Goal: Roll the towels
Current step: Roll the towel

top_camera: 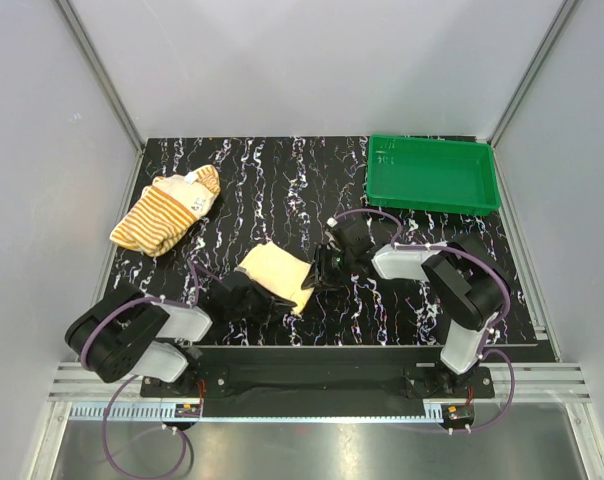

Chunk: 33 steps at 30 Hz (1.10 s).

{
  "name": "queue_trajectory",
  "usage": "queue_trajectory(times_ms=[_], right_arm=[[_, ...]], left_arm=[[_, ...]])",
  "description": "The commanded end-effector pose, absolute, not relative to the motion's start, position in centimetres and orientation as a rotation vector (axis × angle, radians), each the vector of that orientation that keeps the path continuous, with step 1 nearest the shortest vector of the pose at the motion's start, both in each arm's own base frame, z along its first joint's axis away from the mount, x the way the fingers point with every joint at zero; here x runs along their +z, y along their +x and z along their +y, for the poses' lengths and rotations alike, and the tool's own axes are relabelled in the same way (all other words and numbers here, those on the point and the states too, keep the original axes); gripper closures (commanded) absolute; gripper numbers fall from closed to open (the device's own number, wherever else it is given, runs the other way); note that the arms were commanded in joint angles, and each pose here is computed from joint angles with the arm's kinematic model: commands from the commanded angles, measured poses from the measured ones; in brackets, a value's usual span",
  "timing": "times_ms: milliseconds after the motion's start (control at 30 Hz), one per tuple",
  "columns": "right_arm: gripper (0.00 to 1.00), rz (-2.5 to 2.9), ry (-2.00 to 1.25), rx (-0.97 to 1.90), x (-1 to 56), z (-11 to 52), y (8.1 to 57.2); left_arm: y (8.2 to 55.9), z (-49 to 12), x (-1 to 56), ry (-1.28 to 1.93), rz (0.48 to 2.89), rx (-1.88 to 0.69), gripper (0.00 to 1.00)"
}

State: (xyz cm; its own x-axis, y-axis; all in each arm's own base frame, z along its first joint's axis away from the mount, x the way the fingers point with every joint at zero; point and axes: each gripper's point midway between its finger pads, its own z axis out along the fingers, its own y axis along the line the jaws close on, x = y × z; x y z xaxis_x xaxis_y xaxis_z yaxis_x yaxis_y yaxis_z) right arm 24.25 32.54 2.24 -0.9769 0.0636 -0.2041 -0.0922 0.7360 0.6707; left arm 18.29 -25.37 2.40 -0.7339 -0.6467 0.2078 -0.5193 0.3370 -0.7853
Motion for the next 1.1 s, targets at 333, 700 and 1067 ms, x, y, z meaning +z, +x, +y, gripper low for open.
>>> queue_trajectory(times_ms=[333, 700, 1067], right_arm=[[0.59, 2.791, -0.055, 0.890, -1.1, 31.3, 24.6], [1.00, 2.815, -0.046, 0.839, -1.4, 30.7, 24.5], [1.00, 2.891, -0.074, 0.725, 0.1, 29.3, 23.9]], left_arm=[[18.1, -23.5, 2.4, -0.945, 2.501, -1.160, 0.63], [18.2, -21.6, 2.5, -0.777, 2.558, -0.918, 0.57], [20.0, -20.7, 12.4, -0.057, 2.310, -0.151, 0.53]])
